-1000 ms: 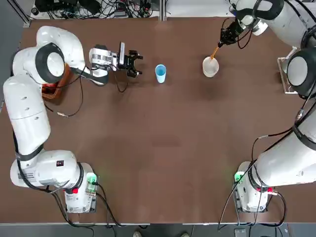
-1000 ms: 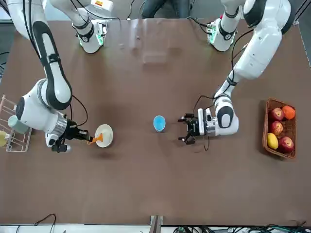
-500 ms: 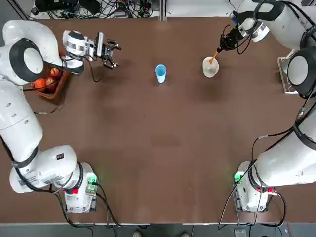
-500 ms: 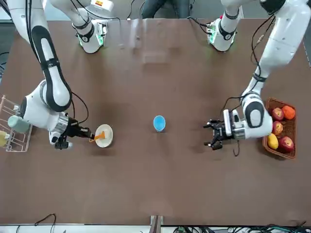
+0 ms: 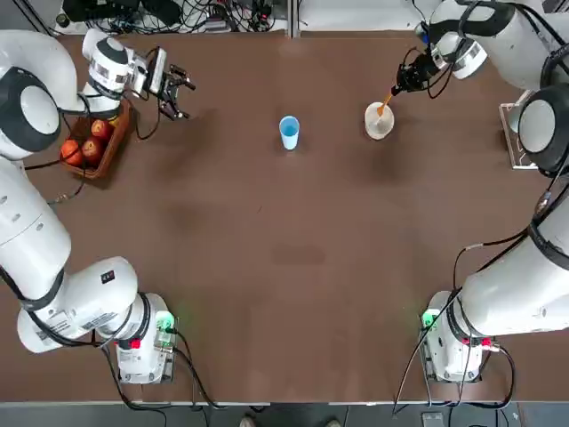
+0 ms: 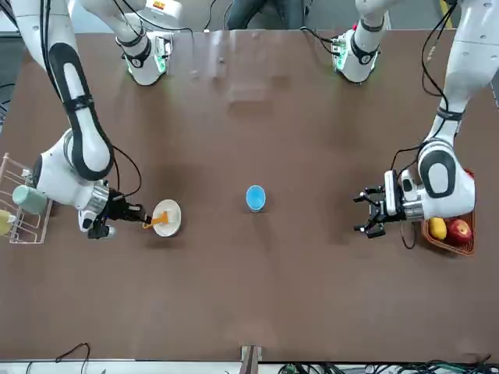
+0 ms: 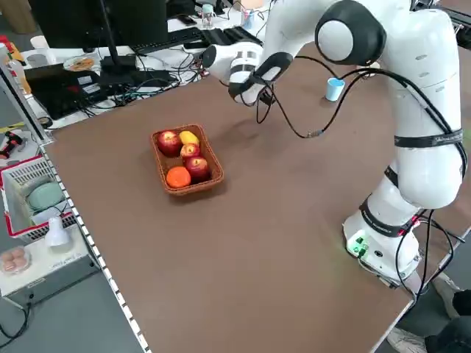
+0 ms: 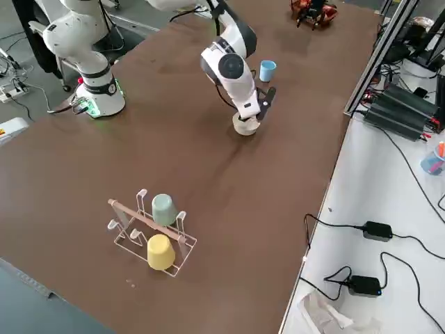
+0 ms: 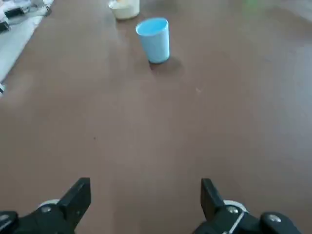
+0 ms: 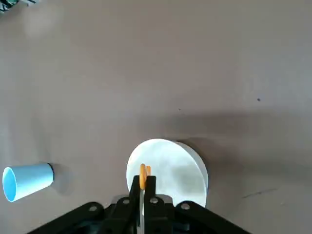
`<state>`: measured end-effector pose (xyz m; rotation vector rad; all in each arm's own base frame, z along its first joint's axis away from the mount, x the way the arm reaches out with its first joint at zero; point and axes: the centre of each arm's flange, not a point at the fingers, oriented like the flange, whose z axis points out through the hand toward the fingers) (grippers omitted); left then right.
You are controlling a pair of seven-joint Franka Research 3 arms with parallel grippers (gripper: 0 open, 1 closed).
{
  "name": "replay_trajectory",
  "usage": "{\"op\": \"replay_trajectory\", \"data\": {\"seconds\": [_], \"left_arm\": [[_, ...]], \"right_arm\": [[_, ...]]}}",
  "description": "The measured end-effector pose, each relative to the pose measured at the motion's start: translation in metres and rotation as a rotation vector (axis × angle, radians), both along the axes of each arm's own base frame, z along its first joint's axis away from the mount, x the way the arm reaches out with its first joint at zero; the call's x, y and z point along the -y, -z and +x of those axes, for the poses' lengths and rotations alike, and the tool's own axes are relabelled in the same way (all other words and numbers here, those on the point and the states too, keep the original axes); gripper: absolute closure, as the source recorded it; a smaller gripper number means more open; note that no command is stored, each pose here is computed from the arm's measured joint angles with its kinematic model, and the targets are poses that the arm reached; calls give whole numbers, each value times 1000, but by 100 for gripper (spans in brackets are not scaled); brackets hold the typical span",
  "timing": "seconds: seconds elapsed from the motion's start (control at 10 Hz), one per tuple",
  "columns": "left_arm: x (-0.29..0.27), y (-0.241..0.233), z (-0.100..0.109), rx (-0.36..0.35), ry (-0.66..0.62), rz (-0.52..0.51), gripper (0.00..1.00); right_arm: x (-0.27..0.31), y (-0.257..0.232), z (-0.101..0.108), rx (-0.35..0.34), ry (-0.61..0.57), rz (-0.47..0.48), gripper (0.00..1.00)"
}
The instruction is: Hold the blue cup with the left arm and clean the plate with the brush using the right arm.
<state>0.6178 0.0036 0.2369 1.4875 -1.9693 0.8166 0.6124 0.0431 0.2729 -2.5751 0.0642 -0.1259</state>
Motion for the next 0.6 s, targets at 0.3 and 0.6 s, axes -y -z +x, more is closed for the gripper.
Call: {"op": "replay_trajectory", "data": {"seconds": [0.3,0.6], "left_arm": [[-13,-63,5,-72,-83,219,0],[-17,-105,9,-141,-219,400,0]], "right_arm": [[10,16,0,24,4,19,96],[17,29,-1,56,-16,38,96]]}}
